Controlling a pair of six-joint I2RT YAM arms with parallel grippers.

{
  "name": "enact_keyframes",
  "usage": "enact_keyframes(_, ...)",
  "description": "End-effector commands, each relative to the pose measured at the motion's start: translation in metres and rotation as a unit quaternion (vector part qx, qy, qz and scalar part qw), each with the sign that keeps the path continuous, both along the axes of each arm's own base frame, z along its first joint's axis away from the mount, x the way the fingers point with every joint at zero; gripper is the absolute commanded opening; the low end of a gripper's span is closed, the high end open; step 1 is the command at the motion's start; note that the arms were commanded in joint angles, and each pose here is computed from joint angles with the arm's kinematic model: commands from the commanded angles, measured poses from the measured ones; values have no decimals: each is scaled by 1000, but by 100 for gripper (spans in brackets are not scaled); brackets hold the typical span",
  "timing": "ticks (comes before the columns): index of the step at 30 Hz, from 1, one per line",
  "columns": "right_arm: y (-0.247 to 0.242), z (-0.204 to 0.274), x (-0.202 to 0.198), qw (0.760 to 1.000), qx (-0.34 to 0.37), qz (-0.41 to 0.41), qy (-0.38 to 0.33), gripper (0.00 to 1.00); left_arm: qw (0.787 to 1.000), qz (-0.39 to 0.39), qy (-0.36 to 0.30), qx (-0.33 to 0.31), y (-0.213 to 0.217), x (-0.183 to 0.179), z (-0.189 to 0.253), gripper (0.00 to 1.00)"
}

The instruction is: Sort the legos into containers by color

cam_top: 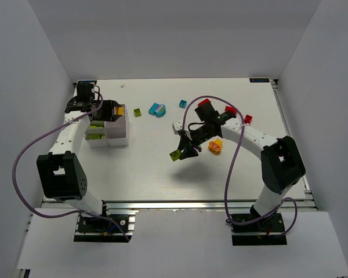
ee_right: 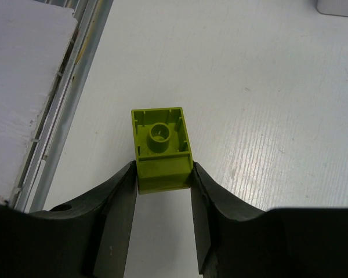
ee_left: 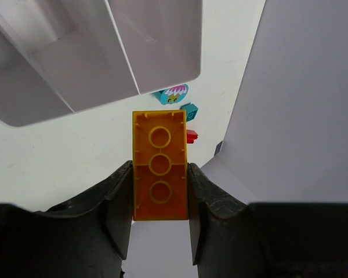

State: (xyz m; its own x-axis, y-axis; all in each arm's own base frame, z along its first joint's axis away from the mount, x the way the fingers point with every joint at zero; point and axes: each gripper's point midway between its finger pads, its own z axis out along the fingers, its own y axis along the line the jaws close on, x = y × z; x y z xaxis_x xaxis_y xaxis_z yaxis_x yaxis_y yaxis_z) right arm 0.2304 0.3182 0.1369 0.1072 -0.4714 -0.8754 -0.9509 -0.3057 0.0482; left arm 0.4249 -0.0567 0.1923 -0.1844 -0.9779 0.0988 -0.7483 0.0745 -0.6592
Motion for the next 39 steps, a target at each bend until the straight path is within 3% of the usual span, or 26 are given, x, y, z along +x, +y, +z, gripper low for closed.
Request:
enact_keyframes(1,0,17,0,1000,23,-2,-13,0,999,7,-29,-11,1,13,21,0)
enact_keyframes(9,-2,18,1,1000,24,-4,-14,0,999,29,-15,-1,12,25,6,0)
enact_keyframes(13,-4,18,3,1000,24,-7,-14,0,999,43,-14,5,21,29,2,5)
enact_keyframes(20,-5,20,4,1000,26,-9,-15,0,998,57,-3,0,26,31,-8,20)
enact_keyframes(28,-4,20,5,1000,25,-9,-13,0,998,68,-6,-6,29,39,-9,49)
enact_keyframes(34,-5,20,4,1000,25,-9,-12,0,998,68,-6,-6,31,44,-7,63)
enact_keyframes(39,-6,19,4,1000,24,-10,-11,0,998,65,-9,-7,30,42,-4,64)
